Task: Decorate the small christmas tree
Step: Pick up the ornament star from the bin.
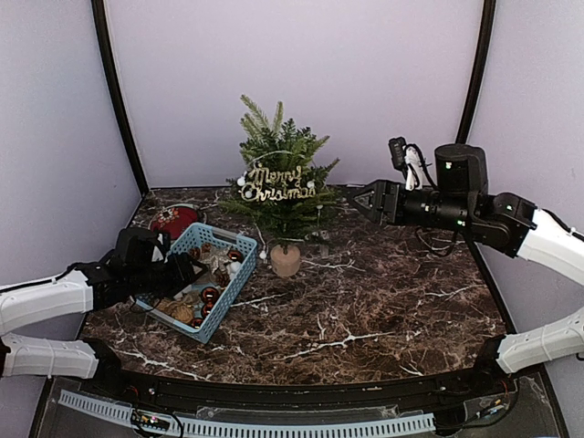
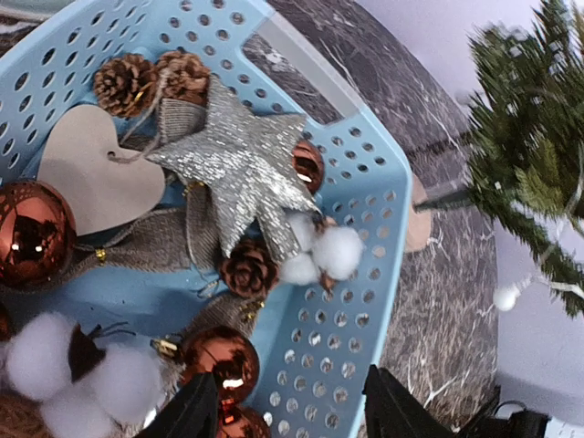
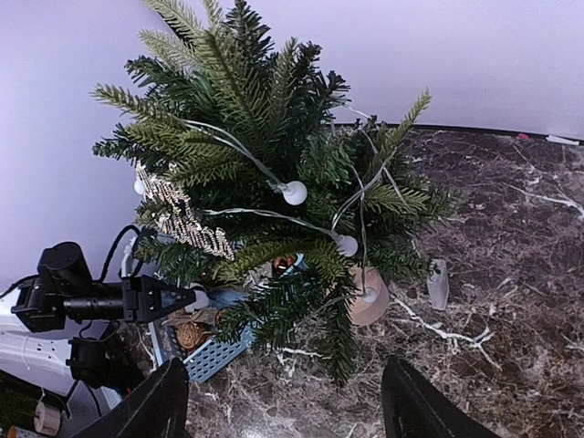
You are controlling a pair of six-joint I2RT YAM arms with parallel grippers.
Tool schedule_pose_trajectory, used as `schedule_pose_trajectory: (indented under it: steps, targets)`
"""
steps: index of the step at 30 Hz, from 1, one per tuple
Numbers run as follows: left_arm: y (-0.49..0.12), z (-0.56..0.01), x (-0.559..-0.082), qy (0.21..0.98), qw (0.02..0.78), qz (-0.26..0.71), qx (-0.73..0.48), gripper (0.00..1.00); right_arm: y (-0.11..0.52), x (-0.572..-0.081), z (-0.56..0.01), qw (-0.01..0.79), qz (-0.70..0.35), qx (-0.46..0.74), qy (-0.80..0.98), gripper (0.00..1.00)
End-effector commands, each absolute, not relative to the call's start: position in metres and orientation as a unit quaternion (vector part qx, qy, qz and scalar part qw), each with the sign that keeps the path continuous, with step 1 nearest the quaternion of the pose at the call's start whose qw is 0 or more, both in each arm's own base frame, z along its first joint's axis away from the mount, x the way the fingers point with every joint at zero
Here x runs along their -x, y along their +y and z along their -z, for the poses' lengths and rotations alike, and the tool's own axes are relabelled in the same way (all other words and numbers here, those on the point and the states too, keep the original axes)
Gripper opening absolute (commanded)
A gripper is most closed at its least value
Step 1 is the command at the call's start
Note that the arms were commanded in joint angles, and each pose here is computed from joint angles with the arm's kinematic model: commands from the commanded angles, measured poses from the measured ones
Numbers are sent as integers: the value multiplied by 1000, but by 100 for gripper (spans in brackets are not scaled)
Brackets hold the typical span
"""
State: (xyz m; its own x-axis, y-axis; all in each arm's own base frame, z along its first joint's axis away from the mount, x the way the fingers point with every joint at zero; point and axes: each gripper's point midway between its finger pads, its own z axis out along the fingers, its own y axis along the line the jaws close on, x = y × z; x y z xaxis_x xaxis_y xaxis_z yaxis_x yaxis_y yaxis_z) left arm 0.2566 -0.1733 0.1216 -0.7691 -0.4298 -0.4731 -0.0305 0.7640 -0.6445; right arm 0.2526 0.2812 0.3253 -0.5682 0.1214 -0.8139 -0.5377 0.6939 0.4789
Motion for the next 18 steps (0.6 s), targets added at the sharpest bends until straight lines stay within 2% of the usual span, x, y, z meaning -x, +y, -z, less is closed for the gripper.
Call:
schedule_pose_trajectory:
  steps: [1,8,18]
  targets:
    - [-180,-133,-286,849,323,383,167,55,275,-254,-350,475,-397,102,779,75]
    - [-182,-108,-317,859,309,372,168,50,270,-254,-353,482,-391,96,778,75]
    - [-182,-83,-333,890,290,323,138,45,266,-255,-355,487,-382,95,780,76]
